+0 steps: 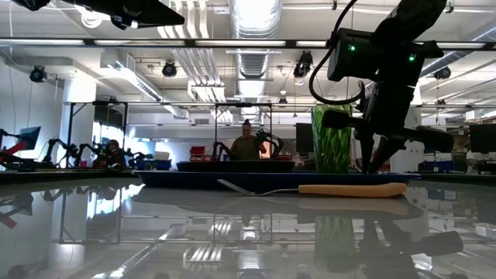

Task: Pick and place plate/cup/fork/spoon on tray
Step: Put the blue spoon on the blue tray to the right of the black plate

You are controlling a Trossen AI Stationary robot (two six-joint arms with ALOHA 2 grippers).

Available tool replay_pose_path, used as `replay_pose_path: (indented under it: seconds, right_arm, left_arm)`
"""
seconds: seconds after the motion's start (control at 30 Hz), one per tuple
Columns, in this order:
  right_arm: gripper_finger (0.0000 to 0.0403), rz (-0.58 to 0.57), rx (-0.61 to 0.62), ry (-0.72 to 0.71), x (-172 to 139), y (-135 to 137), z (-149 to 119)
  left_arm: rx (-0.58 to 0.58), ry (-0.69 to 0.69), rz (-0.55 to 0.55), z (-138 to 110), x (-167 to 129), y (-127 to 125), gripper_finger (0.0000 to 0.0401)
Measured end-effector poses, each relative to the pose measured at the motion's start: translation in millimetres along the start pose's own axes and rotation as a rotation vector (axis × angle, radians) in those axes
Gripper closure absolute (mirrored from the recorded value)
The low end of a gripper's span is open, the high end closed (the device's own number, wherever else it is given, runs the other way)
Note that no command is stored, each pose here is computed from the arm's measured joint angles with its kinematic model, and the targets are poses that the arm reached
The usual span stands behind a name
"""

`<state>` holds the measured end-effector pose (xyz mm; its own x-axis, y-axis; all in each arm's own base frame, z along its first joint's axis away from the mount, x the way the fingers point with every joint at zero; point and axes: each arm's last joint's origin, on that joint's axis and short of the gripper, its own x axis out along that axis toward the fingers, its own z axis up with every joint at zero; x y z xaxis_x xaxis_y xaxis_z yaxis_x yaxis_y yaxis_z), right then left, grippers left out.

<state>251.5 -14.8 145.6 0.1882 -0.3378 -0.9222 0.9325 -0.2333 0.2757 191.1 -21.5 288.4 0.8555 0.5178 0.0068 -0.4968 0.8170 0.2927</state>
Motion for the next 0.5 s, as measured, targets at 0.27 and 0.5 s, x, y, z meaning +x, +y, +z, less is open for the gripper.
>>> replay_pose_path:
  seconds: [0.27, 0.5]
  right_arm:
    - [0.039, 0.001, 0.041, -0.01, 0.0, -0.1, 0.3]
    - [0.039, 0.002, 0.026, -0.02, 0.1, -0.1, 0.6]
  left_arm:
    - [0.0, 0.0, -0.001, -0.1, -0.1, -0.1, 0.0377]
    - [0.0, 0.0, -0.001, -0.1, -0.1, -0.1, 0.0377]
